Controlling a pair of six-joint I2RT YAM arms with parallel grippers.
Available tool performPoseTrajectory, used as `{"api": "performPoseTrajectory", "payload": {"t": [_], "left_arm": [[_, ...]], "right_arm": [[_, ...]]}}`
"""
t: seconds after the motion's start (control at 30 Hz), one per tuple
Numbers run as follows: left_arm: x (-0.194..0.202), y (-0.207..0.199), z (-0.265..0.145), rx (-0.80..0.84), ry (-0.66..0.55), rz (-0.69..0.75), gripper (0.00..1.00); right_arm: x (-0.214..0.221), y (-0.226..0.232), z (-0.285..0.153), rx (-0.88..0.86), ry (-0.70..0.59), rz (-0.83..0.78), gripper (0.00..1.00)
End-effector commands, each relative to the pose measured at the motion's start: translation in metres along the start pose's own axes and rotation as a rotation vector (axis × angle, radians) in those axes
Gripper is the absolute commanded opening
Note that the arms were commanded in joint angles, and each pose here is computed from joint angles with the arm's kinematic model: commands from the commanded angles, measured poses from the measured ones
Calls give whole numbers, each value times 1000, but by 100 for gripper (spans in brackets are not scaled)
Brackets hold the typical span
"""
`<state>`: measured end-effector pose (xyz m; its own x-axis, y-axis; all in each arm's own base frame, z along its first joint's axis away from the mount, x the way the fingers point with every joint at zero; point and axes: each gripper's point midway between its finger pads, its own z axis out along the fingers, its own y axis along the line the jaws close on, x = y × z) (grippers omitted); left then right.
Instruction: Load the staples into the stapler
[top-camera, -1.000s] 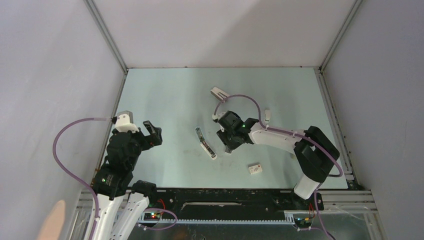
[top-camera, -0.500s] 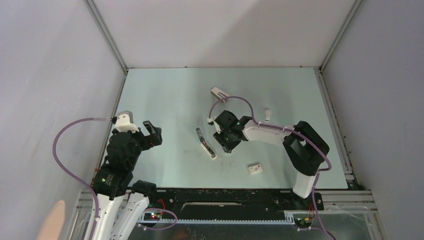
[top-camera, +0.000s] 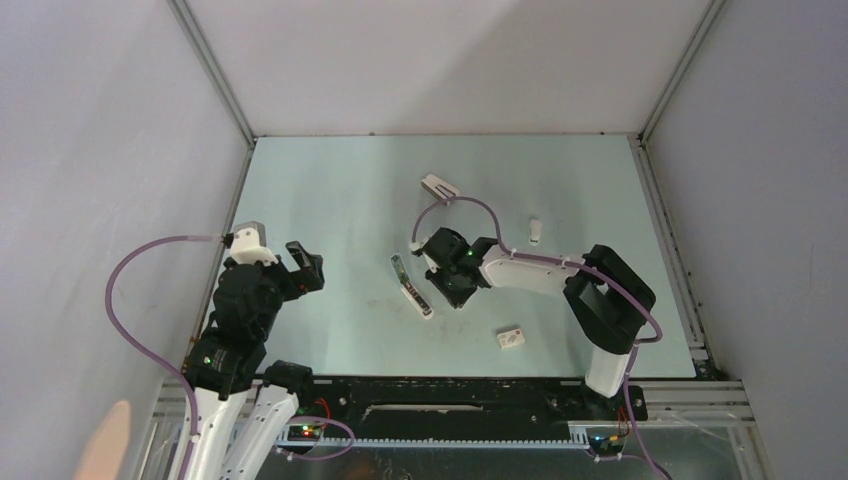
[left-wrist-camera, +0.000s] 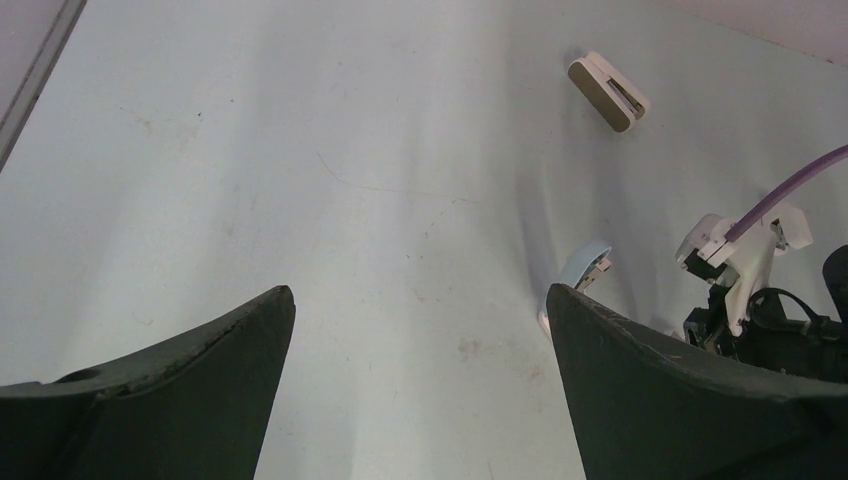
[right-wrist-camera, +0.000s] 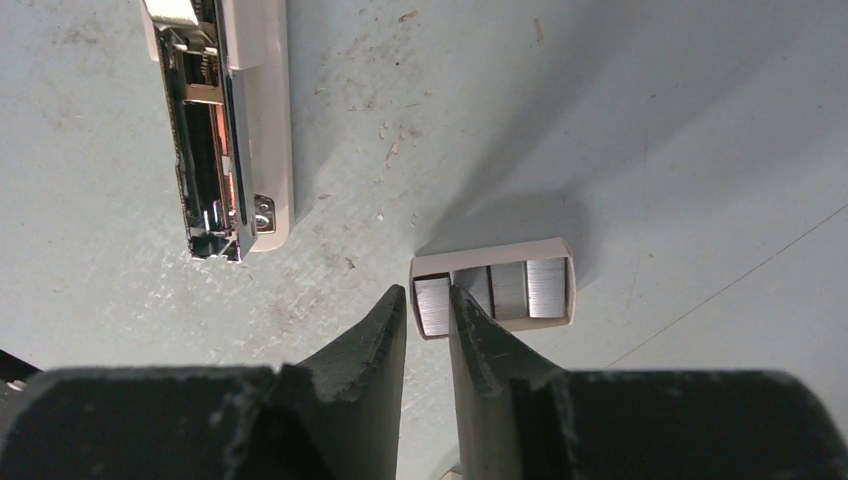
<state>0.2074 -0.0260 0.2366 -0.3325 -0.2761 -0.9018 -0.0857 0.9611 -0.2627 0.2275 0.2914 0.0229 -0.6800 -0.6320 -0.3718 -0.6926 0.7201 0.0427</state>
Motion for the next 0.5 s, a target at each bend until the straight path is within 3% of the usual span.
{"api": "performPoseTrajectory", "payload": {"t": [0.0,0.47], "left_arm": [[-7,0,2,-1,-24,15,100],[-6,-1,2,8,-20,16,100]], "right_arm": [[-13,2,-13,52,-47,12,23],[-25,-15,-28,72,-101,69,25]]}}
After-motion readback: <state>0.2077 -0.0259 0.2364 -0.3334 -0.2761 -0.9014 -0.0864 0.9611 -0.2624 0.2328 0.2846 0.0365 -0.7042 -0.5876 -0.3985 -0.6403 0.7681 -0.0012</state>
